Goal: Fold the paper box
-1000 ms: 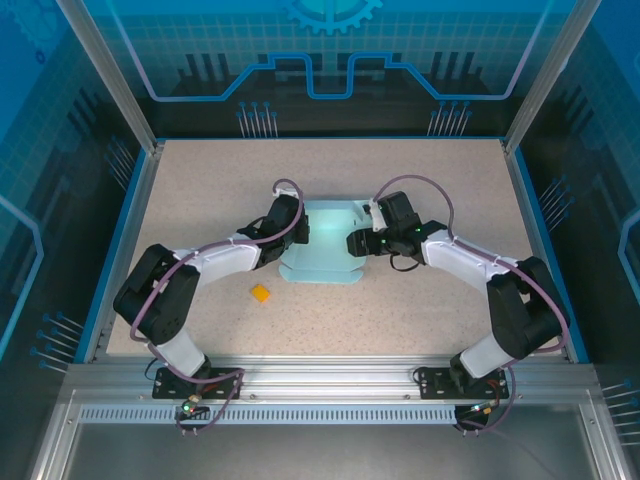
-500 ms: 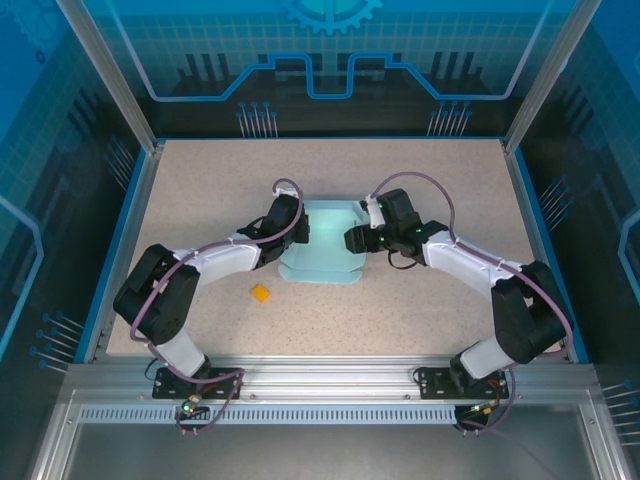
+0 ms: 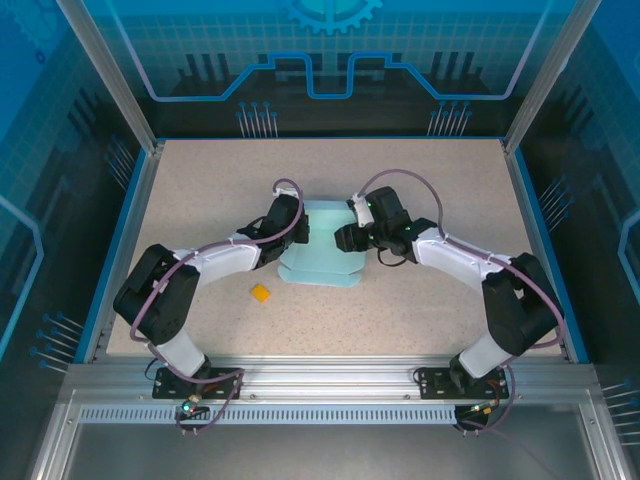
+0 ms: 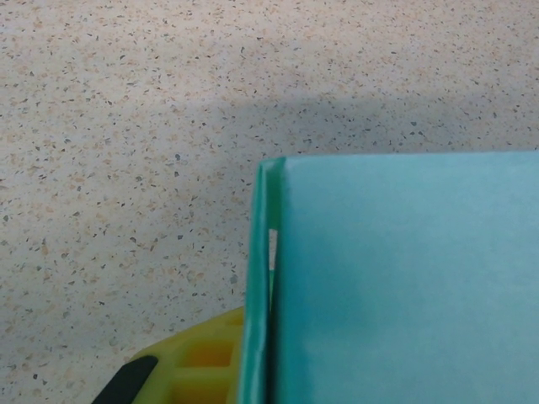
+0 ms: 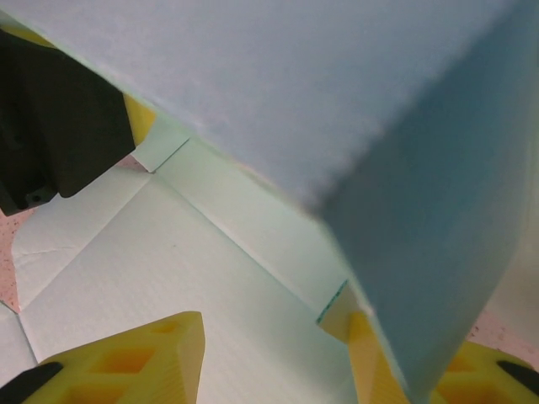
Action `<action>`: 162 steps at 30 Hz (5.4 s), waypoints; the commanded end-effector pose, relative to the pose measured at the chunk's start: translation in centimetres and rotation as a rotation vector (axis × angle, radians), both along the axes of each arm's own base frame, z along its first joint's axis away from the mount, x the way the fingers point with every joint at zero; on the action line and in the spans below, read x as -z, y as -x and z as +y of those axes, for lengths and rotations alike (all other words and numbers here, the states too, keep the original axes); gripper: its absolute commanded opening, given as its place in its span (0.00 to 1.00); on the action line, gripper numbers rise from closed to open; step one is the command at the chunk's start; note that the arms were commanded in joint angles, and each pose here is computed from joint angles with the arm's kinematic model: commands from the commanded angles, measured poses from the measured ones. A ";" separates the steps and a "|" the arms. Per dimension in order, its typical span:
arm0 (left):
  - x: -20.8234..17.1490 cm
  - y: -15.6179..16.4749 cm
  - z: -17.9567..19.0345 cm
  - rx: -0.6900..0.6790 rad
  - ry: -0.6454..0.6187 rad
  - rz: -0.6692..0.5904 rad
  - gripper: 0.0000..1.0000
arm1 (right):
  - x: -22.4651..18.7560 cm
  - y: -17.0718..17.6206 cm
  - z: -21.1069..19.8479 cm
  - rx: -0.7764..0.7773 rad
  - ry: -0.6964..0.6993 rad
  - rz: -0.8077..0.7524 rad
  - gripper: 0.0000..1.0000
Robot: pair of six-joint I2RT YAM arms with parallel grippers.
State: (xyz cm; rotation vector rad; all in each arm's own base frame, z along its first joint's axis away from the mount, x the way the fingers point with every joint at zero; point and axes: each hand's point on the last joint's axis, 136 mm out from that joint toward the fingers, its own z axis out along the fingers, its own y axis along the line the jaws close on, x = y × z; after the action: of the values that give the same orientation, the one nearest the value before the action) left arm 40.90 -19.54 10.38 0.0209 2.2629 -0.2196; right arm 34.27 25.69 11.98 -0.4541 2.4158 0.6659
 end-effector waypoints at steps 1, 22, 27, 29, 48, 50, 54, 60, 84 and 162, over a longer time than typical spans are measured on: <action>-1.7 -0.1 -1.0 0.024 0.050 -0.039 0.00 | -0.3 0.1 2.1 -0.051 -0.054 0.001 0.48; -1.7 -0.2 0.8 -0.015 0.028 -0.040 0.00 | -3.5 1.6 -3.1 -0.049 0.071 -0.082 0.58; -1.5 -0.3 1.3 -0.023 0.034 -0.032 0.00 | -6.1 2.5 -3.8 -0.113 0.068 -0.142 0.61; -1.6 -0.4 1.5 -0.027 0.037 -0.031 0.00 | -7.4 2.9 -4.1 -0.142 0.063 -0.176 0.61; -2.4 0.0 1.5 -0.020 0.083 -0.038 0.00 | -3.8 -2.9 -8.9 -0.015 -0.153 -0.079 0.50; -2.5 0.0 1.5 -0.018 0.082 -0.039 0.00 | -2.9 -2.3 -8.1 -0.039 -0.150 -0.061 0.50; -2.4 0.0 1.5 -0.018 0.080 -0.038 0.00 | -2.5 -1.5 -6.9 -0.072 -0.171 -0.049 0.54; -2.4 0.0 1.4 -0.015 0.090 -0.036 0.00 | -3.1 -1.4 -5.4 -0.115 -0.177 -0.061 0.56; -2.4 0.0 1.3 -0.007 0.090 -0.033 0.00 | -5.4 -0.4 -6.1 -0.185 -0.150 -0.145 0.65; -3.0 0.3 0.1 0.039 0.132 -0.020 0.00 | -4.8 -3.6 -0.7 -0.307 -0.092 -0.307 0.44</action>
State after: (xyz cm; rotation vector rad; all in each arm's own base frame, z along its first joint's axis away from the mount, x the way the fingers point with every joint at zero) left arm 40.84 -18.08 12.19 -0.0360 2.2472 -0.3126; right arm 37.05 24.66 16.03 -0.8803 2.0559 0.8700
